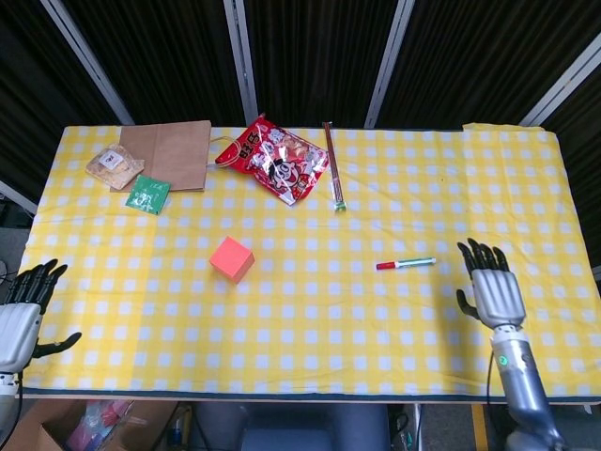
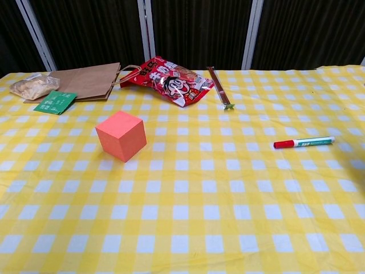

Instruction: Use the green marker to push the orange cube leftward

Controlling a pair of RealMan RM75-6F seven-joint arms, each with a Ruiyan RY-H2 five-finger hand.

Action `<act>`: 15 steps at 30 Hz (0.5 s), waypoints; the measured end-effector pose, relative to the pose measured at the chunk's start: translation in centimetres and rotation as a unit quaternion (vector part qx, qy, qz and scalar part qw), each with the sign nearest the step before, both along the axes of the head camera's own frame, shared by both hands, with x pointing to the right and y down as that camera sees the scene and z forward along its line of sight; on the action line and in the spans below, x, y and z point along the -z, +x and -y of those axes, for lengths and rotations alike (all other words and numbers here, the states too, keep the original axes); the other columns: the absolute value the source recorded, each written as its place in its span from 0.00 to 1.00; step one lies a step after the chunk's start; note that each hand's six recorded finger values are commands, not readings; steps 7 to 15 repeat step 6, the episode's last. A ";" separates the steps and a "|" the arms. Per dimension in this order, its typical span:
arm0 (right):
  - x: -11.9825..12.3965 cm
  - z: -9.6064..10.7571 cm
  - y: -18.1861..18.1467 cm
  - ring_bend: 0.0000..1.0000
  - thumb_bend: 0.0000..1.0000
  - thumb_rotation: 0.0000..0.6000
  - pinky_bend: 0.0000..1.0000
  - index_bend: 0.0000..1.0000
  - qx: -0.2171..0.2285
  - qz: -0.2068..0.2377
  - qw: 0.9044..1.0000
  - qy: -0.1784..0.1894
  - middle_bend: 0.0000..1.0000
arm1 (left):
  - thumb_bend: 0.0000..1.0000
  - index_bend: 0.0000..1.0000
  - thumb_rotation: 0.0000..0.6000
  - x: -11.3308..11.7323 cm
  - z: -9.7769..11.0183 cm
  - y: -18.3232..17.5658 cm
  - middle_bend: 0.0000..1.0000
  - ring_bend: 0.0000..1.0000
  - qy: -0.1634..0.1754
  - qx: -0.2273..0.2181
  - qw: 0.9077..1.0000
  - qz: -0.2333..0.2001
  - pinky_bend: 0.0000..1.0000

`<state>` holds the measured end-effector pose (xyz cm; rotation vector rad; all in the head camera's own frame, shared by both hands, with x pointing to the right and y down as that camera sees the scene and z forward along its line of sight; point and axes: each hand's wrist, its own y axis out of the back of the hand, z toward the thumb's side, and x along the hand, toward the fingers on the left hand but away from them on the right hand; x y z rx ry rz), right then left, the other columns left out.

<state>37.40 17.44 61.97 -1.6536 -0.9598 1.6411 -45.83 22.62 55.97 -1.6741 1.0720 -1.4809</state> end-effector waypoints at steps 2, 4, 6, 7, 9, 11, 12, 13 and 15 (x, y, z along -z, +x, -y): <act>1.7 -1.7 1.6 0.00 0.47 1.00 0.00 0.00 -0.007 0.007 1.000 0.005 0.00 | 0.02 0.00 1.00 0.2 -0.1 -0.1 0.00 0.00 0.009 -0.003 1.000 0.006 0.00; 3.0 -3.4 2.6 0.00 0.47 1.00 0.00 0.00 -0.011 0.014 1.000 0.009 0.00 | 0.02 0.00 1.00 0.3 -0.2 -0.1 0.00 0.00 0.017 -0.005 1.000 0.011 0.00; 3.8 -4.4 3.1 0.00 0.47 1.00 0.00 0.00 -0.009 0.014 1.000 0.016 0.00 | 0.02 0.00 1.00 0.3 -0.2 -0.1 0.00 0.00 0.022 -0.005 1.000 0.015 0.00; 3.8 -4.4 3.1 0.00 0.47 1.00 0.00 0.00 -0.009 0.014 1.000 0.016 0.00 | 0.02 0.00 1.00 0.3 -0.2 -0.1 0.00 0.00 0.022 -0.005 1.000 0.015 0.00; 3.8 -4.4 3.1 0.00 0.47 1.00 0.00 0.00 -0.009 0.014 1.000 0.016 0.00 | 0.02 0.00 1.00 0.3 -0.2 -0.1 0.00 0.00 0.022 -0.005 1.000 0.015 0.00; 3.8 -4.4 3.1 0.00 0.47 1.00 0.00 0.00 -0.009 0.014 1.000 0.016 0.00 | 0.02 0.00 1.00 0.3 -0.2 -0.1 0.00 0.00 0.022 -0.005 1.000 0.015 0.00; 3.8 -4.4 3.1 0.00 0.47 1.00 0.00 0.00 -0.009 0.014 1.000 0.016 0.00 | 0.02 0.00 1.00 0.3 -0.2 -0.1 0.00 0.00 0.022 -0.005 1.000 0.015 0.00; 3.8 -4.4 3.1 0.00 0.47 1.00 0.00 0.00 -0.009 0.014 1.000 0.016 0.00 | 0.02 0.00 1.00 0.3 -0.2 -0.1 0.00 0.00 0.022 -0.005 1.000 0.015 0.00; 3.8 -4.4 3.1 0.00 0.47 1.00 0.00 0.00 -0.009 0.014 1.000 0.016 0.00 | 0.02 0.00 1.00 0.3 -0.2 -0.1 0.00 0.00 0.022 -0.005 1.000 0.015 0.00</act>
